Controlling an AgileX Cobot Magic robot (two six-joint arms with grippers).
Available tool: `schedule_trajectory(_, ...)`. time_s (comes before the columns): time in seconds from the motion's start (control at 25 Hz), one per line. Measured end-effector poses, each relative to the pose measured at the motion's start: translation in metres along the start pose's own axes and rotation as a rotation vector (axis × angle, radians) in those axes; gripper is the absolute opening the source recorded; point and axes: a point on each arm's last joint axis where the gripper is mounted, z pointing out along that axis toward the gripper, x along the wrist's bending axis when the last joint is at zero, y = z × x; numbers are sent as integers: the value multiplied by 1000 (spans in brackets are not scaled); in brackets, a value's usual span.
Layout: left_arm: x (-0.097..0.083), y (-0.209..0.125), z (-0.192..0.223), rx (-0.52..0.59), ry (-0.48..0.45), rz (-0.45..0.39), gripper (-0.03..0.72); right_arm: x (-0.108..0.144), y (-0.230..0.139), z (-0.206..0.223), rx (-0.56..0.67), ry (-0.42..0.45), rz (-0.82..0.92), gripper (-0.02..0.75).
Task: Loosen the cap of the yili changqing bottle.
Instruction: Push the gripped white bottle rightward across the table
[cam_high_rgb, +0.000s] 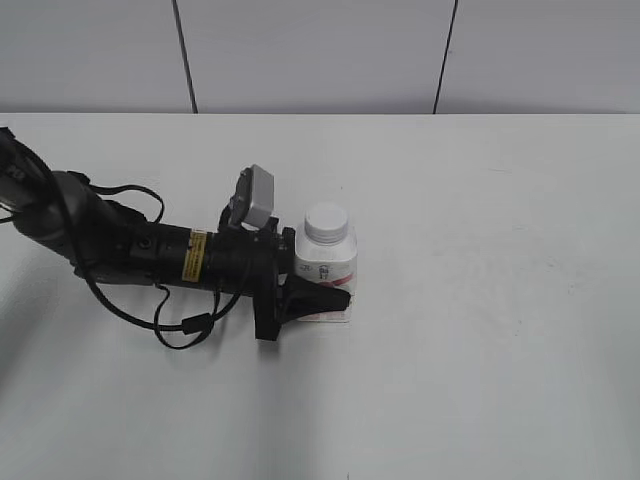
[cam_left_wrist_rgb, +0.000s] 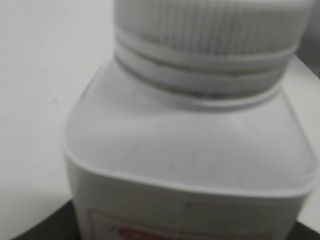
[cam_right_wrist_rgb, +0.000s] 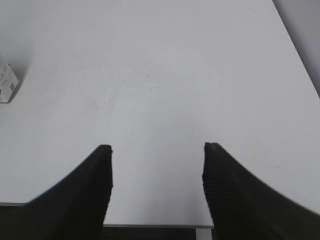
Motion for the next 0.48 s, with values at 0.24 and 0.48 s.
schedule_trajectory(0.24,1,-7,-2,14,1,-7,382,0,0,0,0,0,0,461)
schedule_trajectory(0.48,1,-7,-2,15,-1,-6,380,0,0,0,0,0,0,461)
